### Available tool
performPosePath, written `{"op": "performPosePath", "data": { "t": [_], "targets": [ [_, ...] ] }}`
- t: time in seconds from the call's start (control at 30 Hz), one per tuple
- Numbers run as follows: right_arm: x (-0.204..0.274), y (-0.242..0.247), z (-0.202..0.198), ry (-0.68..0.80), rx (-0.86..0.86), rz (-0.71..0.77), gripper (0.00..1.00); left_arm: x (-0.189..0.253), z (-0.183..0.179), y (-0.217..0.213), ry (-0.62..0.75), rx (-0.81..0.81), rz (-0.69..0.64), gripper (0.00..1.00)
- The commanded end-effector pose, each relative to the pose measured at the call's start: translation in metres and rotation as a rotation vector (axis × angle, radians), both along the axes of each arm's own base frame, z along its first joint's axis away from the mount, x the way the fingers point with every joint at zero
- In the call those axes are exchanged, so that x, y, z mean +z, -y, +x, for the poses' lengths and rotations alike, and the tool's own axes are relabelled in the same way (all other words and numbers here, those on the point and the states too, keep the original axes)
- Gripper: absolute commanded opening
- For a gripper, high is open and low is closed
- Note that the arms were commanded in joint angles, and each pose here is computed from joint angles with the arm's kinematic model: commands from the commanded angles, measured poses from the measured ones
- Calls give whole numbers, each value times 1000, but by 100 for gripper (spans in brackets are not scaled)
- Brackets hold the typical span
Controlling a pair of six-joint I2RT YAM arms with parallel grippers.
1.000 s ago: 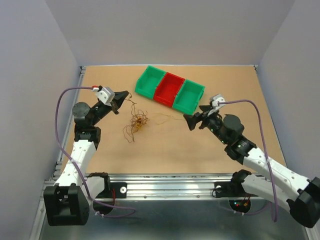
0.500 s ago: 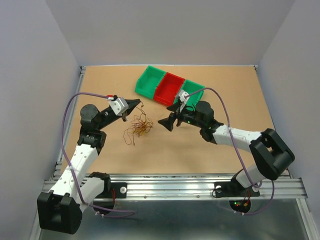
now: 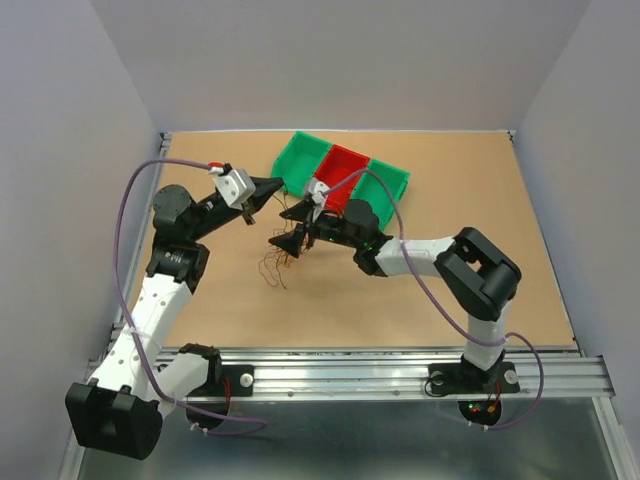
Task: Untangle the cables
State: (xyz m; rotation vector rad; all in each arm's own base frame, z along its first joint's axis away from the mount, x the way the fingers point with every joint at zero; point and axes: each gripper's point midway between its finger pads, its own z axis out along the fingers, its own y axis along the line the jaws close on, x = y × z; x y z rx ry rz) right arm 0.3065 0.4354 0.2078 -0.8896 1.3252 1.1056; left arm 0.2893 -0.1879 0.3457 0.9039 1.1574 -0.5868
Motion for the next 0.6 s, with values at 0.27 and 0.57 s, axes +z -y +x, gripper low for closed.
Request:
{"op": "performPosePath", "data": {
  "t": [0.27,0.57],
  "targets": [
    [10,-61,13,11,9,120,37,337,-74,-64,500,288,-284,0],
    [8,-53,15,14,-34,111,43,373,-95,-101,518,414,-512,0]
  ]
}}
